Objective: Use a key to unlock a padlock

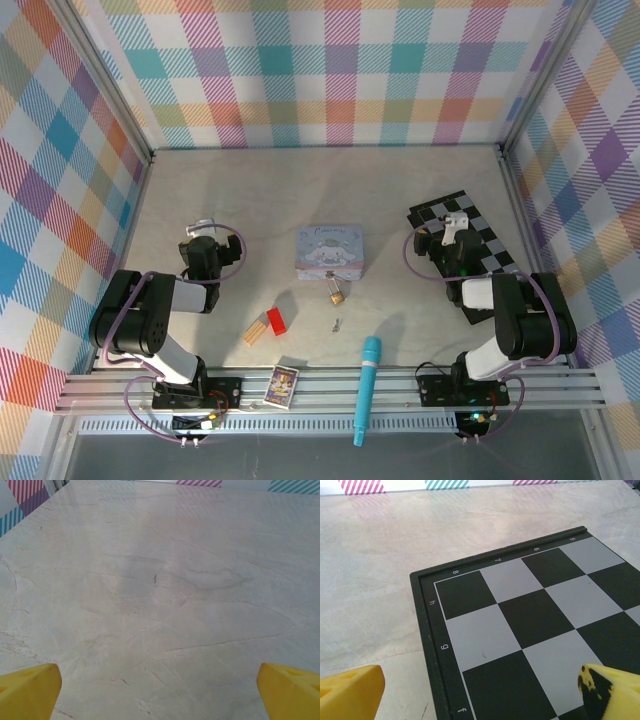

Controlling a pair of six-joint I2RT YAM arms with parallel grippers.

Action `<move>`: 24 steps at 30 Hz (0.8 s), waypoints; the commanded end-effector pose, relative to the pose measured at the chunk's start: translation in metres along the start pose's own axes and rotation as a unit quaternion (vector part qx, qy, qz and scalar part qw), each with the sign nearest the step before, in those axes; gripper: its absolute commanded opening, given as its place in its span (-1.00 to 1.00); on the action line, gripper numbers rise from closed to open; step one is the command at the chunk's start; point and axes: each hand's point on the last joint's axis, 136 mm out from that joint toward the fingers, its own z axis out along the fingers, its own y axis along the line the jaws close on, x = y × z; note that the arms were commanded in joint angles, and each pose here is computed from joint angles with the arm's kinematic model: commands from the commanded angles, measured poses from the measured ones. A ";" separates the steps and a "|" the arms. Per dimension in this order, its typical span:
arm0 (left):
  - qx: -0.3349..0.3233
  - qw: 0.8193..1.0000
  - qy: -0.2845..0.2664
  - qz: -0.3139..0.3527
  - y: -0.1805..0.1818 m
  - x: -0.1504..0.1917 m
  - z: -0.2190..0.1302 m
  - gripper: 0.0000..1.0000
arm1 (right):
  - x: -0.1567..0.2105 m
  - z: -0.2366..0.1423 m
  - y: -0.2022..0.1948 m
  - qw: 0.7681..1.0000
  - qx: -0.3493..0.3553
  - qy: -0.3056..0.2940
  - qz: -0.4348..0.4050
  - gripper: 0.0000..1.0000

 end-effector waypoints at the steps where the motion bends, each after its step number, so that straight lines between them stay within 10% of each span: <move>1: 0.007 1.000 -0.017 0.001 -0.004 -0.012 0.003 0.99 | -0.015 0.003 0.000 1.000 -0.006 -0.022 0.007 0.98; 24: 0.004 1.000 -0.023 0.011 -0.008 -0.020 -0.001 0.99 | -0.020 0.001 0.002 1.000 -0.012 -0.020 0.004 0.98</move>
